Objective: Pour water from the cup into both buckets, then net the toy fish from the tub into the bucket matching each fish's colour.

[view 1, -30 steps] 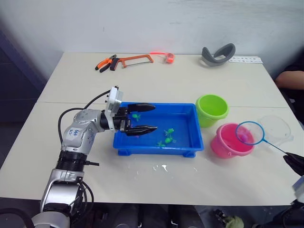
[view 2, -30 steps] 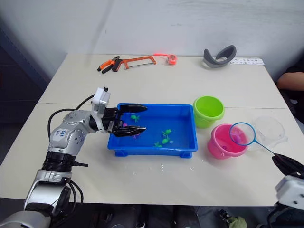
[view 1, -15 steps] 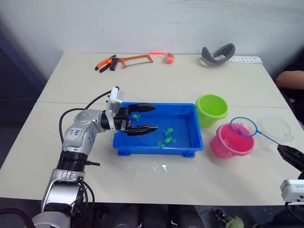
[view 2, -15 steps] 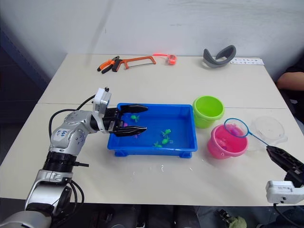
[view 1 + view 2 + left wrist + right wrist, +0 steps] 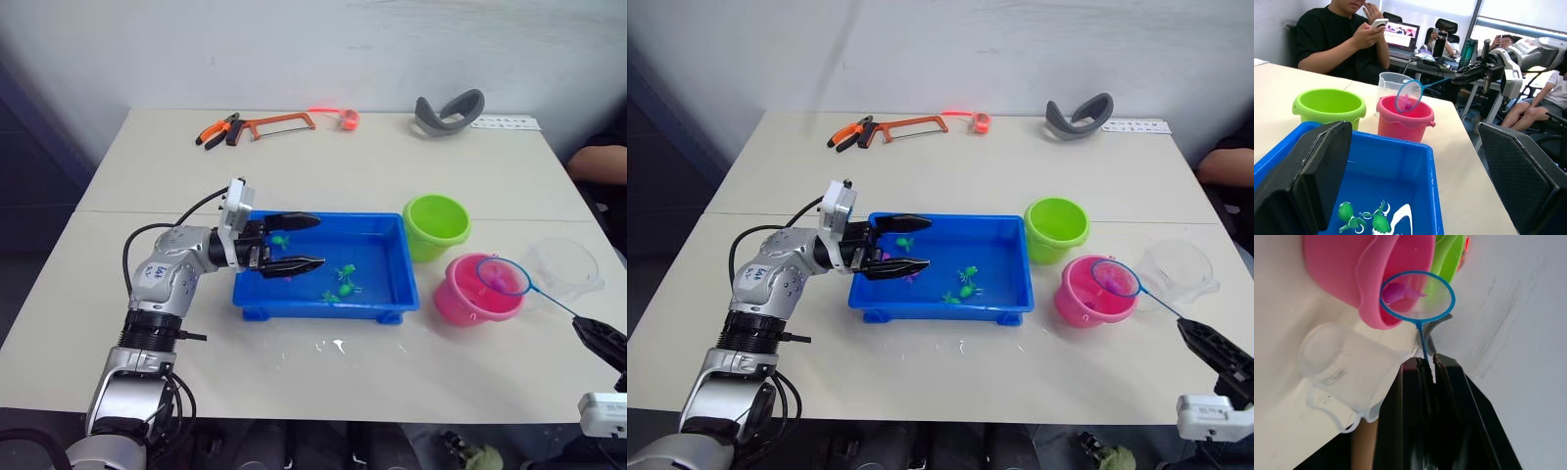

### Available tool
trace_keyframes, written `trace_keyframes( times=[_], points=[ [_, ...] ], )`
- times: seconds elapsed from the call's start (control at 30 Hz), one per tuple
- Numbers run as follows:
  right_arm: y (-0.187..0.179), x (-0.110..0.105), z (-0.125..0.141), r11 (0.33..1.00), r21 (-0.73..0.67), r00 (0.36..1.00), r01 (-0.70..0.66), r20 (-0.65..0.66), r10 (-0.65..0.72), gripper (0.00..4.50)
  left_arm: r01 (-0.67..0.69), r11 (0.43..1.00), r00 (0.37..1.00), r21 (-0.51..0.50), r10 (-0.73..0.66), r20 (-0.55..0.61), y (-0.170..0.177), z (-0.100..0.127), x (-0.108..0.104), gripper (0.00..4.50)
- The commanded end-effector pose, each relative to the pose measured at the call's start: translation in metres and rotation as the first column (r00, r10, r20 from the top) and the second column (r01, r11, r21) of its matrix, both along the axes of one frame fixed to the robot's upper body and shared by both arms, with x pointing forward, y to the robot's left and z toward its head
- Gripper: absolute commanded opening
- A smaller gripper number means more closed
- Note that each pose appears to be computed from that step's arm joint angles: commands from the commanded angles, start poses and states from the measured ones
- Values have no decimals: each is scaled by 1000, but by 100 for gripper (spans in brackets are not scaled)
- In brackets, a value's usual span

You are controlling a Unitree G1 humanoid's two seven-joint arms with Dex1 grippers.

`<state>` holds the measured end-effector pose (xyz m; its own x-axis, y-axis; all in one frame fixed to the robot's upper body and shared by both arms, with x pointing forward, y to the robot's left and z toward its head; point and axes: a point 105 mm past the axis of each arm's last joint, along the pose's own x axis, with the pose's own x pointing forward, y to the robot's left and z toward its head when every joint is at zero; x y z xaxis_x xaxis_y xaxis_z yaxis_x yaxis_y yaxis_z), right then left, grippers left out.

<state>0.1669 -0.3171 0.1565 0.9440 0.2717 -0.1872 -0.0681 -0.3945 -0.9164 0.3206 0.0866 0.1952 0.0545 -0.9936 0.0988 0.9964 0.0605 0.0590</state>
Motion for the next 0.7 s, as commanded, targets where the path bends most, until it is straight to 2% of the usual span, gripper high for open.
trace_keyframes(
  times=[0.03,0.13,0.23,0.4,0.47,0.6,0.63,0.7],
  points=[
    [-1,-2,12,1000,-6,997,15,71,-15,0,12,1000,999,-22,-11,51,-2,12,0,448],
    [8,-2,22,1000,18,992,-1,126,-1,0,26,999,998,-22,-24,60,-5,11,-2,448],
    [9,1,44,1000,-10,978,22,206,-19,0,32,999,997,-33,-30,67,-6,14,-3,448],
    [5,1,5,999,26,995,39,88,-42,0,42,998,997,-44,-39,62,-10,11,-4,448],
    [4,1,5,999,26,994,42,97,-45,0,44,998,997,-46,-41,64,-11,11,-4,448],
    [10,-2,28,1000,-2,986,22,165,-21,0,42,998,997,-50,-39,69,-9,11,-3,448],
    [7,-1,26,999,-1,987,33,157,-33,0,40,998,997,-52,-37,69,-9,11,-3,448],
    [1,-2,4,999,19,995,51,91,-52,0,38,998,997,-59,-34,66,-11,9,-3,448]
  ],
)
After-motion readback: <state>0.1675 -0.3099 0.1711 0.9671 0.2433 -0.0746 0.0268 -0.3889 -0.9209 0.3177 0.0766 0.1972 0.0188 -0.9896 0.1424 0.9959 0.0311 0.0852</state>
